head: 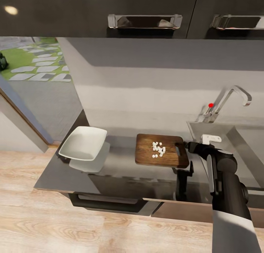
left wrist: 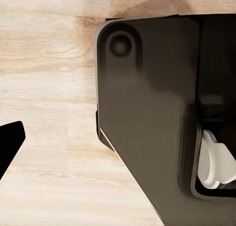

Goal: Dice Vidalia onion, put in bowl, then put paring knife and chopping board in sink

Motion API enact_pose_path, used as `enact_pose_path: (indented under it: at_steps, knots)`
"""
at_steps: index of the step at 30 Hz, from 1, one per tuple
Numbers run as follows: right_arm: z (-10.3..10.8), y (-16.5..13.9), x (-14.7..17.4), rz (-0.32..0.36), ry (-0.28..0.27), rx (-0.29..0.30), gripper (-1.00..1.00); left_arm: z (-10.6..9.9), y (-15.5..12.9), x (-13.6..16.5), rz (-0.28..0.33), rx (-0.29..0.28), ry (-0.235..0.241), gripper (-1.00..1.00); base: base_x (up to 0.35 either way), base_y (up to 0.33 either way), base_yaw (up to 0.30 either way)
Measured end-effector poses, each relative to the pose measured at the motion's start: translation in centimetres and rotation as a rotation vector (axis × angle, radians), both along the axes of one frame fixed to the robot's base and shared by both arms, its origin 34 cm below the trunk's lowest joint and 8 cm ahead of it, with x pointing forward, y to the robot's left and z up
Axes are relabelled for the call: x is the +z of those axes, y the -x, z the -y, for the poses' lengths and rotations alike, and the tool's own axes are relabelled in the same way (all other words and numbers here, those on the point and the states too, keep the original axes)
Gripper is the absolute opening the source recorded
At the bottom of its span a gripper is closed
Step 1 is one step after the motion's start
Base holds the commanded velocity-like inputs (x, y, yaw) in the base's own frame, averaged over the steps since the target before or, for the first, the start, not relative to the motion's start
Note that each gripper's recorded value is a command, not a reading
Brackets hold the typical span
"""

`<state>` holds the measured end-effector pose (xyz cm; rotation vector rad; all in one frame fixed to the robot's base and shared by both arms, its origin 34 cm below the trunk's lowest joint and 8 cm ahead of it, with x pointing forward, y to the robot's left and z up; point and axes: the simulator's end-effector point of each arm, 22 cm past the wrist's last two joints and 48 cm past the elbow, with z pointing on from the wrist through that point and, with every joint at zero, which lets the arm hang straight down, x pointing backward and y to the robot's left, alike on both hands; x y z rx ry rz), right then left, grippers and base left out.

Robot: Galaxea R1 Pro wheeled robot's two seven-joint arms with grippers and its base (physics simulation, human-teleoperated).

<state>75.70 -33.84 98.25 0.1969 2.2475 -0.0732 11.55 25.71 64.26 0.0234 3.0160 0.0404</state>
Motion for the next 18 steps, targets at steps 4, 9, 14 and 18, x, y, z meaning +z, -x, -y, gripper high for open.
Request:
enact_pose_path:
  at_steps: [4,9,14,18]
  knots:
    - [0.0,0.0,-0.4,-0.007,-0.001,0.0,1.0,0.0,0.1,0.0,-0.003,0.0,0.0,1.0,0.0,0.014,0.0]
    - [-0.1,0.1,-0.7,-0.013,-0.002,0.001,1.0,0.0,0.3,0.0,-0.007,0.0,0.001,1.0,0.0,0.001,0.0]
    - [-0.1,0.1,-1.0,-0.018,-0.002,0.001,1.0,0.0,0.4,0.0,-0.011,0.0,0.001,1.0,0.0,0.0,0.0]
    - [-0.1,0.1,-1.3,-0.023,-0.002,0.001,1.0,0.0,0.5,0.0,-0.015,0.0,0.0,1.0,0.0,0.0,0.0]
